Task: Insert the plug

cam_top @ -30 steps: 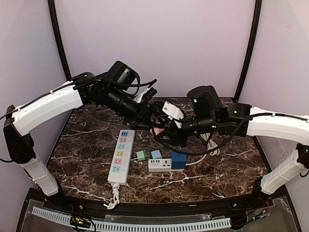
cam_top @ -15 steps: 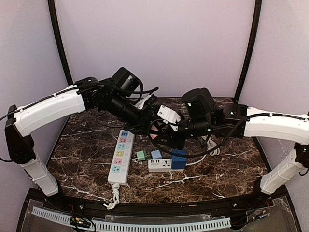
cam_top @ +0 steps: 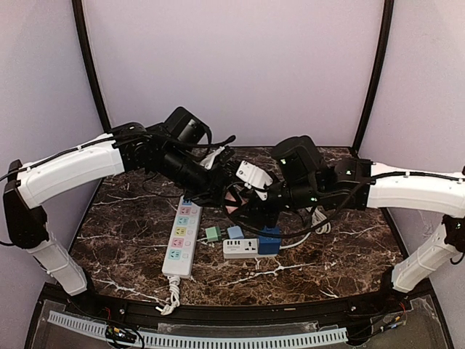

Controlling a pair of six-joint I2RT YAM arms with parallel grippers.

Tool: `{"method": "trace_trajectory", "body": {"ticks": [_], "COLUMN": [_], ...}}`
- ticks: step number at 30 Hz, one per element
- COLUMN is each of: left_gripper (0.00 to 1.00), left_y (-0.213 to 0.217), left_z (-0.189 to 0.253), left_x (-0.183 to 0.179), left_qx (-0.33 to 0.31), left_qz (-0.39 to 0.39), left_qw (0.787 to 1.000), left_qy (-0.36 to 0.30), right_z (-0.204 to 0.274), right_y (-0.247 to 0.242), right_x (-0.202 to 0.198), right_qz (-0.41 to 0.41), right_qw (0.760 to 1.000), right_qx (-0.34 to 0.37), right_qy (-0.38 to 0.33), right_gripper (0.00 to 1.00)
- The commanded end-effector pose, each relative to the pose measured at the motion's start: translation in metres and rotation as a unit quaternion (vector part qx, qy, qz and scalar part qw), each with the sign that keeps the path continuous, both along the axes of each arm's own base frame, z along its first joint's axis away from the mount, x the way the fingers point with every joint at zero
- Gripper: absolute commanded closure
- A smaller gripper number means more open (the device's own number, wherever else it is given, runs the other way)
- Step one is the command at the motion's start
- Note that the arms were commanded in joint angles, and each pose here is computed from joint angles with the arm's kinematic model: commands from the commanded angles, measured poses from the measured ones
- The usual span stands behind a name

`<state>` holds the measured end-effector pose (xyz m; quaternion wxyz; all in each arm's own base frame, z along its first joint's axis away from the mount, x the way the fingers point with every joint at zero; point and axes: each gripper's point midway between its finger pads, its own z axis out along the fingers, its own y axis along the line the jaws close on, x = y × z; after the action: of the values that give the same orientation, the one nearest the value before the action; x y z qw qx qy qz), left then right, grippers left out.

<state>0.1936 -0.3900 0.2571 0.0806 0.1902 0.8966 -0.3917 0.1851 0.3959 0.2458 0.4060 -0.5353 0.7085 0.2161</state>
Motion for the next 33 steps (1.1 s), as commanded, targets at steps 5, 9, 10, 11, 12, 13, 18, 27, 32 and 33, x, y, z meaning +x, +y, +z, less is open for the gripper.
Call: {"method": "trace_trajectory", "body": {"ticks": [5,9,10,11,12,13,18,27,32,33], "left_gripper": [0.99,0.99,0.99,0.99,0.99,0.99,0.99,0.99,0.99,0.99], "left_y": [0.013,0.018,0.020,0.021,0.024,0.025,0.024,0.028,0.021,0.019], "left_z": [0.021,0.023,0.022,0.022,0.020,0.023,0.040,0.034,0.035,0.036], "left_x": [-0.009,-0.007,-0.007,-0.003,-0.003,0.000,0.008,0.027,0.025,0.026], "left_qx": [-0.025,-0.022,-0.016,-0.009,0.001,0.005,0.005,0.042,0.034,0.031], "left_qz": [0.005,0.007,0.006,0.005,0.003,-0.004,-0.035,-0.085,-0.139,-0.142], "left_qw": [0.999,0.999,0.999,0.998,0.998,0.996,0.987,0.958,0.938,0.935], "left_qy": [-0.026,-0.044,-0.047,-0.062,-0.067,-0.088,-0.159,-0.271,-0.315,-0.323], "right_z": [0.014,0.016,0.016,0.015,0.015,0.014,0.019,0.008,-0.004,-0.005], "right_y": [-0.029,-0.047,-0.052,-0.058,-0.063,-0.070,-0.098,-0.126,-0.133,-0.134], "right_x": [0.001,-0.002,-0.001,0.000,0.001,0.002,0.007,0.013,0.009,0.009], "right_qz": [-0.041,-0.059,-0.069,-0.081,-0.093,-0.106,-0.176,-0.258,-0.288,-0.292], "right_qw": [0.999,0.998,0.997,0.996,0.995,0.994,0.983,0.965,0.954,0.953], "right_qx": [0.019,0.021,0.022,0.023,0.027,0.029,0.054,0.055,0.057,0.057], "right_qy": [-0.018,-0.021,-0.021,-0.021,-0.020,-0.020,-0.010,0.014,0.056,0.061], "right_gripper": [0.21,0.19,0.18,0.19,0.19,0.19,0.18,0.01,0.01,0.01]}}
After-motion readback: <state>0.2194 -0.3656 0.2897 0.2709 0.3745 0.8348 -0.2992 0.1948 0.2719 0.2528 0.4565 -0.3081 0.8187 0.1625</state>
